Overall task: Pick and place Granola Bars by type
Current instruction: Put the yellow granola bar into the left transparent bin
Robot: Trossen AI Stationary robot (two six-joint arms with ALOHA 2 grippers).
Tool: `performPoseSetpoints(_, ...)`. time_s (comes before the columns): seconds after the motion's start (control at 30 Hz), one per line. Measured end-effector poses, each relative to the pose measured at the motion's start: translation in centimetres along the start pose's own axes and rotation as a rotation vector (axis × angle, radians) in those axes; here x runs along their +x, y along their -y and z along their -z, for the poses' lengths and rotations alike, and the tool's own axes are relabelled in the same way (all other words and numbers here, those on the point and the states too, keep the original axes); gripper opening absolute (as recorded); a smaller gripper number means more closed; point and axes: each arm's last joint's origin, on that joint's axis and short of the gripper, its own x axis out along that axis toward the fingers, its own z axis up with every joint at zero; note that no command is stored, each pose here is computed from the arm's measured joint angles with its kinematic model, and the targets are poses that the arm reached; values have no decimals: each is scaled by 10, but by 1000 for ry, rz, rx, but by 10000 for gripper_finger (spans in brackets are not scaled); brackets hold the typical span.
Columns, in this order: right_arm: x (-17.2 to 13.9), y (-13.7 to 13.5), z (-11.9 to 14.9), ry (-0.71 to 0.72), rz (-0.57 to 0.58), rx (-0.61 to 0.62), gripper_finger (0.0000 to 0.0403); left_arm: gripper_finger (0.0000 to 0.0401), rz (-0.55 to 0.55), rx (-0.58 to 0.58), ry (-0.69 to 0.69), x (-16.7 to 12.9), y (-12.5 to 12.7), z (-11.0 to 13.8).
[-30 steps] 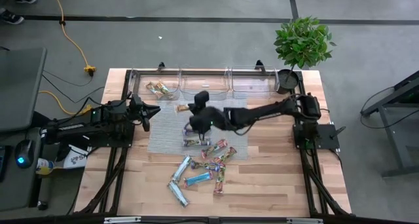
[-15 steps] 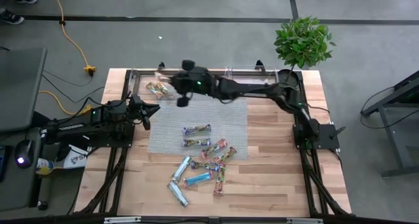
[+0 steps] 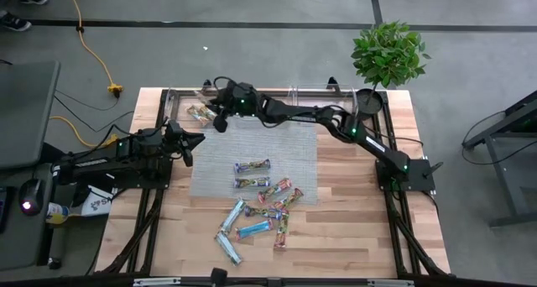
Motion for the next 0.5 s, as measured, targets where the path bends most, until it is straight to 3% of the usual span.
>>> performPoseSetpoints(0.13, -1, 16, 15, -19, 14, 79, 57, 54, -2, 2, -3, 0, 0, 0)
performPoseSetpoints(0.5, -8, 52, 1, 116, 68, 253, 58, 54, -18, 7, -6, 0, -1, 1)
